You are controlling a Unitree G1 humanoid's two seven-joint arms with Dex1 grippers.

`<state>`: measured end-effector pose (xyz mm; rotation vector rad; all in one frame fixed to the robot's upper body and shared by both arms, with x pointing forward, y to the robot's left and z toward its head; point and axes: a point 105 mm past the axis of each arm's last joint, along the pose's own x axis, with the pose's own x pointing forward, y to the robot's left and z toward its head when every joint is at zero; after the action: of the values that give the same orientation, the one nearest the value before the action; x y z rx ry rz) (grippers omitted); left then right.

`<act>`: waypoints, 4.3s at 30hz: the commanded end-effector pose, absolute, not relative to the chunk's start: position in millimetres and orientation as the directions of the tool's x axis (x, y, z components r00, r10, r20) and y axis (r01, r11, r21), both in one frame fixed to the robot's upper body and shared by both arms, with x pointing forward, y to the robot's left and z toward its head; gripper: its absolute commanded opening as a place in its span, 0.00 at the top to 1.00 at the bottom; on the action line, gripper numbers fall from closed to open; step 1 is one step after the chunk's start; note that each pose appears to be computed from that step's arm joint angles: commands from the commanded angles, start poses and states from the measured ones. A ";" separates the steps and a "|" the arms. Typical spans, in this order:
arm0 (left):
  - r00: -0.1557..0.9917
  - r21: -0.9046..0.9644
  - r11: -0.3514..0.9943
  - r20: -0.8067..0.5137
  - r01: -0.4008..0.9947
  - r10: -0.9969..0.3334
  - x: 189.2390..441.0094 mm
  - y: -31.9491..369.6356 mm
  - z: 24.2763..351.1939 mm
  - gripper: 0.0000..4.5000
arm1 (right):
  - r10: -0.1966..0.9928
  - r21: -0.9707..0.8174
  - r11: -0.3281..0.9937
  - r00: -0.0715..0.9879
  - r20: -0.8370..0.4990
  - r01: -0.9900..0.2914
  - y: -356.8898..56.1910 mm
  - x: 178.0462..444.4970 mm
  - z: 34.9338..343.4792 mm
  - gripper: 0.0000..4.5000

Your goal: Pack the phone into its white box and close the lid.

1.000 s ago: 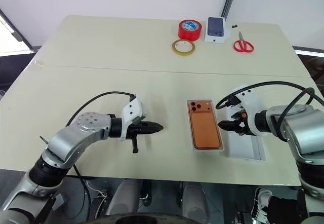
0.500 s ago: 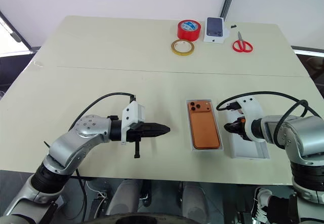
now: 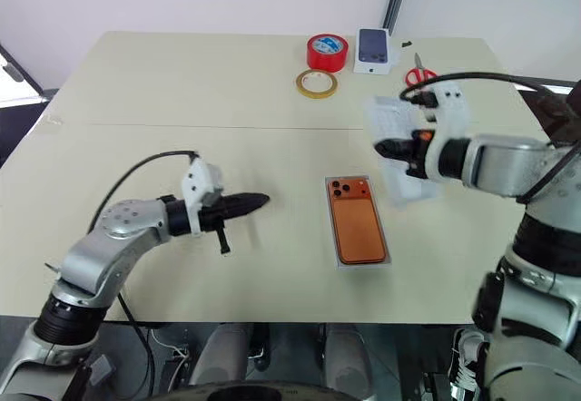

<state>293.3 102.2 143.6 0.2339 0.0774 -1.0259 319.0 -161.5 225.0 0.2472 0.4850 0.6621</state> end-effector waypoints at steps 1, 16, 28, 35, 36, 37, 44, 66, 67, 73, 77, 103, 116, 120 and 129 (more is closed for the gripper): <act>0.610 0.221 0.576 -0.138 0.787 -0.780 306.3 123.6 155.6 0.99 | 0.794 0.496 0.588 0.573 -0.202 -0.639 -115.3 298.3 246.3 1.00; 0.463 0.211 0.429 -0.154 0.878 -0.873 296.9 59.8 142.0 0.99 | 0.731 0.727 0.599 0.600 -0.326 -0.336 -90.3 276.7 157.3 0.86; 0.356 0.169 0.329 -0.169 0.929 -0.919 298.8 -5.1 134.2 0.99 | 0.498 0.170 0.853 0.673 -0.547 -0.493 -167.1 293.7 194.1 0.22; 0.346 0.150 0.323 -0.169 0.935 -0.923 299.2 -19.5 133.3 0.99 | 0.348 -0.153 0.849 0.754 -0.557 -0.505 -198.8 306.9 178.8 0.62; 0.346 0.157 0.322 -0.164 0.934 -0.924 298.6 -19.2 134.6 0.99 | 0.344 -0.179 0.840 0.757 -0.555 -0.512 -200.3 307.4 178.3 0.76; 0.357 0.155 0.334 -0.156 0.930 -0.921 299.9 -16.2 137.2 0.99 | 0.337 -0.213 0.827 0.763 -0.552 -0.520 -201.9 308.2 178.6 0.86; 0.442 0.151 0.418 -0.196 0.896 -0.876 308.7 27.5 143.3 0.99 | 0.316 -0.427 0.657 0.742 -0.592 -0.621 -207.7 301.2 170.9 0.99; 0.232 0.099 0.210 -0.399 0.973 -0.887 284.1 -15.2 103.5 0.99 | 0.379 -0.433 0.516 0.650 -0.659 -0.739 -195.8 288.1 146.7 0.99; 0.231 0.097 0.210 -0.395 0.973 -0.889 283.9 -16.5 104.0 0.99 | 0.378 -0.433 0.516 0.650 -0.659 -0.739 -196.2 287.8 147.0 0.99; 0.246 0.093 0.228 -0.360 0.969 -0.900 286.8 -20.7 108.9 0.99 | 0.370 -0.435 0.515 0.650 -0.664 -0.738 -198.2 286.1 145.9 0.99; 0.259 0.075 0.248 -0.314 0.966 -0.913 289.7 -25.4 116.3 0.99 | 0.368 -0.433 0.516 0.648 -0.667 -0.739 -198.8 285.3 145.3 0.99; 0.251 0.064 0.243 -0.273 0.968 -0.929 290.5 -41.4 123.3 0.99 | 0.339 -0.413 0.551 0.647 -0.683 -0.725 -205.9 285.3 133.8 0.99; 0.284 0.056 0.280 -0.272 0.958 -0.920 294.9 -32.7 122.1 0.99 | 0.286 -0.448 0.556 0.668 -0.687 -0.700 -223.0 288.8 136.1 0.99; 0.319 0.038 0.320 -0.256 0.947 -0.912 301.3 -21.5 125.3 0.99 | 0.264 -0.471 0.555 0.682 -0.682 -0.685 -236.9 289.1 146.2 0.99; 0.381 0.052 0.379 -0.195 0.924 -0.904 325.9 -23.5 147.4 0.99 | 0.493 -0.340 0.490 0.576 -0.652 -0.803 -215.8 256.1 162.4 0.99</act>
<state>326.1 -15.5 143.3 0.1380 0.1748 -1.1602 263.1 -228.8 152.3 -0.6772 0.5699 0.7704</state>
